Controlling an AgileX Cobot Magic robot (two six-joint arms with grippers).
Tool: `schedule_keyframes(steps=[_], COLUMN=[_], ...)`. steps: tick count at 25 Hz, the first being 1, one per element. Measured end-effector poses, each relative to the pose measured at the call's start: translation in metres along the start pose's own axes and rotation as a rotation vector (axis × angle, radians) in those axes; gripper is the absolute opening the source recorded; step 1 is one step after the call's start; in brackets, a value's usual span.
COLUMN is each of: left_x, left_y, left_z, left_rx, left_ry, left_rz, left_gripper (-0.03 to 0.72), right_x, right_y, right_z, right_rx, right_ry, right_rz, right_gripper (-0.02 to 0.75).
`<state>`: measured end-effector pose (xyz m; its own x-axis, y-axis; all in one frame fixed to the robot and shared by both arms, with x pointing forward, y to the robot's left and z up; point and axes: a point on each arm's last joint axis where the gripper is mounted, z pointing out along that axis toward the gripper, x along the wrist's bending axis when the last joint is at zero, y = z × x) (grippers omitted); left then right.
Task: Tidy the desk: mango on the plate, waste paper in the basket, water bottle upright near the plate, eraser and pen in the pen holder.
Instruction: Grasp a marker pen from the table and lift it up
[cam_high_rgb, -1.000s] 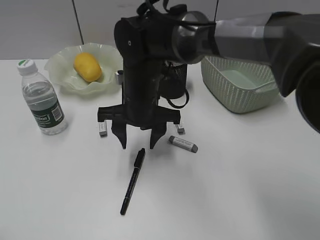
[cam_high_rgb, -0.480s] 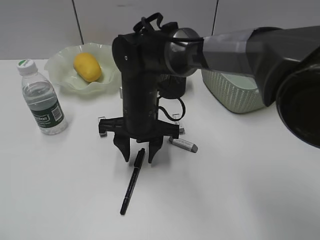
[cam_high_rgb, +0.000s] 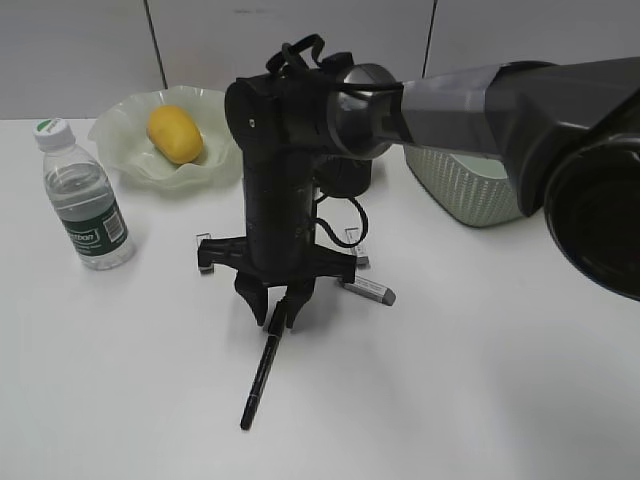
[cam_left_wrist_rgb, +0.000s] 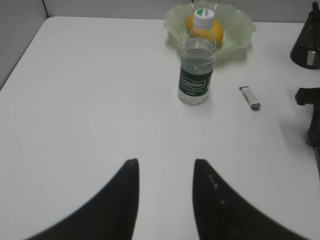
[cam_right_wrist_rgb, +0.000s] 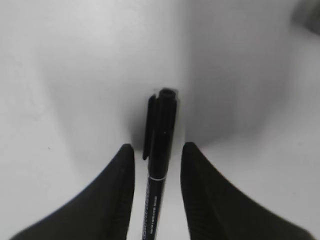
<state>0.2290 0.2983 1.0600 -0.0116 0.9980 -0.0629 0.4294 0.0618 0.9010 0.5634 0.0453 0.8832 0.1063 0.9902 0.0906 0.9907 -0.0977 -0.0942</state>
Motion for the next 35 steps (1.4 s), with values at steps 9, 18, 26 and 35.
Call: schedule_keyframes(steps=[9,18,26,35], left_x=[0.0,0.0,0.0,0.0], left_y=[0.0,0.0,0.0,0.0], left_z=[0.0,0.0,0.0,0.0], left_rx=[0.0,0.0,0.0,0.0], left_ry=[0.0,0.0,0.0,0.0], left_rz=[0.0,0.0,0.0,0.0], left_gripper=[0.266,0.246,0.242,0.241], right_x=[0.001,0.0,-0.001,0.011], right_y=[0.001,0.002,0.003,0.013], right_z=[0.002,0.009,0.013,-0.01], right_rx=[-0.007,-0.007,-0.003,-0.086], right_ry=[0.007,-0.001,-0.014,0.029], right_rz=[0.008,0.008,0.006,-0.022], right_gripper=[0.258,0.257,0.186,0.139])
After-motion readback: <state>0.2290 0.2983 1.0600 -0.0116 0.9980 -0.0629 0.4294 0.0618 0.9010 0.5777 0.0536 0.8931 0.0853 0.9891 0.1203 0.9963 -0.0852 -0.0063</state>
